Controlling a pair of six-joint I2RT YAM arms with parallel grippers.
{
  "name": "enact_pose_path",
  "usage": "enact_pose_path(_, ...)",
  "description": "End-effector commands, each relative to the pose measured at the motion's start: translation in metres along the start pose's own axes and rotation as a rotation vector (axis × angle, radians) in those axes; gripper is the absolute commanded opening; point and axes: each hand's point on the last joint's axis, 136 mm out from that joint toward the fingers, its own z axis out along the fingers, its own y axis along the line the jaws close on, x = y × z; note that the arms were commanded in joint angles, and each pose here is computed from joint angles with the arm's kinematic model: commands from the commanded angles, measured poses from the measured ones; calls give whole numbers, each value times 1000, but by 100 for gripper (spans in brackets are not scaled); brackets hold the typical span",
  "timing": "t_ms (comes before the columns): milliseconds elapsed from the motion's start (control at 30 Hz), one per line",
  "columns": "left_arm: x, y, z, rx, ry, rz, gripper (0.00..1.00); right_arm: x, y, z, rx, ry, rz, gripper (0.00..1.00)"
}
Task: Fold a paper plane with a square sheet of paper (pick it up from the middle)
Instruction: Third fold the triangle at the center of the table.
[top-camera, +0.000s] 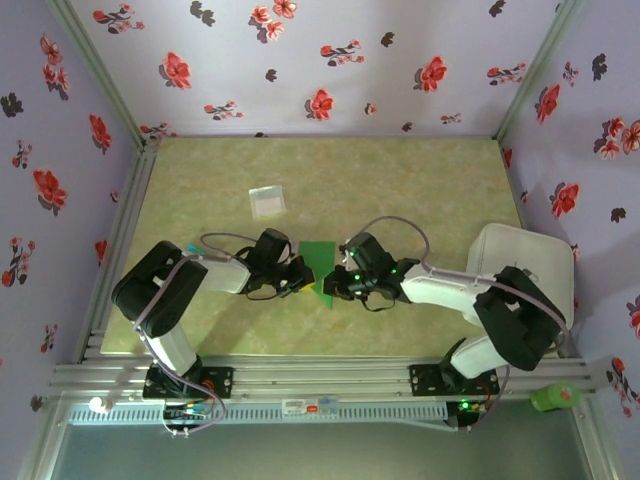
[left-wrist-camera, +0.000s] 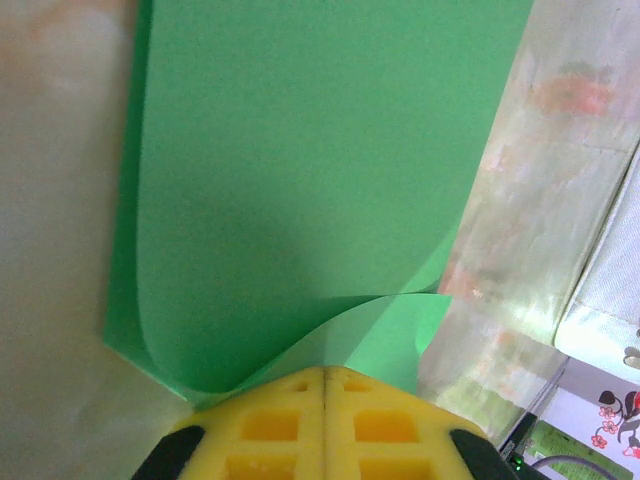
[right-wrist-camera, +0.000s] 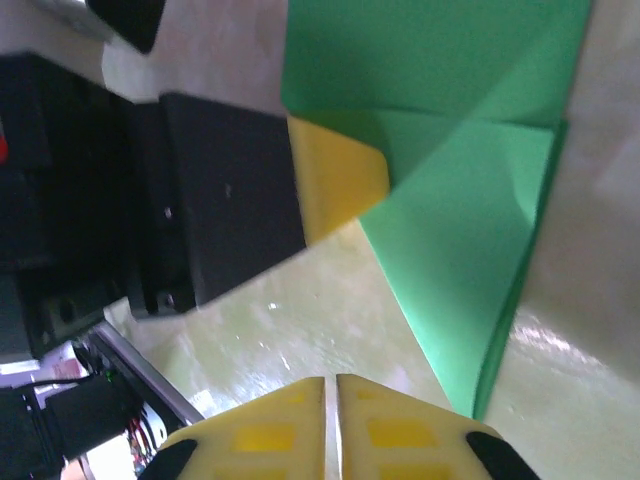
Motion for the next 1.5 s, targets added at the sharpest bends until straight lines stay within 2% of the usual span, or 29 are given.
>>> enact_pose_path(0, 6, 31, 3, -96, -3, -30, 0, -6, -8, 10, 37, 6, 26, 7)
enact_pose_path(167, 5, 29, 3, -93, -3, -29, 0, -5, -17, 22, 68, 28, 46, 2)
enact_pose_path(300, 6, 30, 4, -95, 0, -28, 0, -3, -23, 27, 81, 41, 55, 1)
enact_pose_path(433, 5, 27, 3, -87, -2, -16, 0, 3, -51, 29, 191, 48, 73, 1)
enact_pose_path(633, -3, -1, -6, -40, -9, 62, 4, 16, -73, 32, 242, 75, 106, 0)
enact_pose_path(767, -11, -28, -20, -10, -39, 145, 13, 14, -73, 29, 260, 80, 92, 0)
enact_pose_path(867, -12, -39, -27, -14, -44, 185, 14, 10, -69, 28, 264, 78, 78, 0)
enact_pose_path(1067, 7, -28, -18, -40, 3, 148, 5, 6, -71, 27, 289, 65, 82, 0)
enact_pose_path(1300, 19, -30, 3, 0, 40, 138, 4, 7, -72, 25, 297, 66, 79, 0)
enact_pose_path(1467, 19, -12, 12, -63, 40, 112, 4, 6, -71, 25, 287, 59, 75, 0)
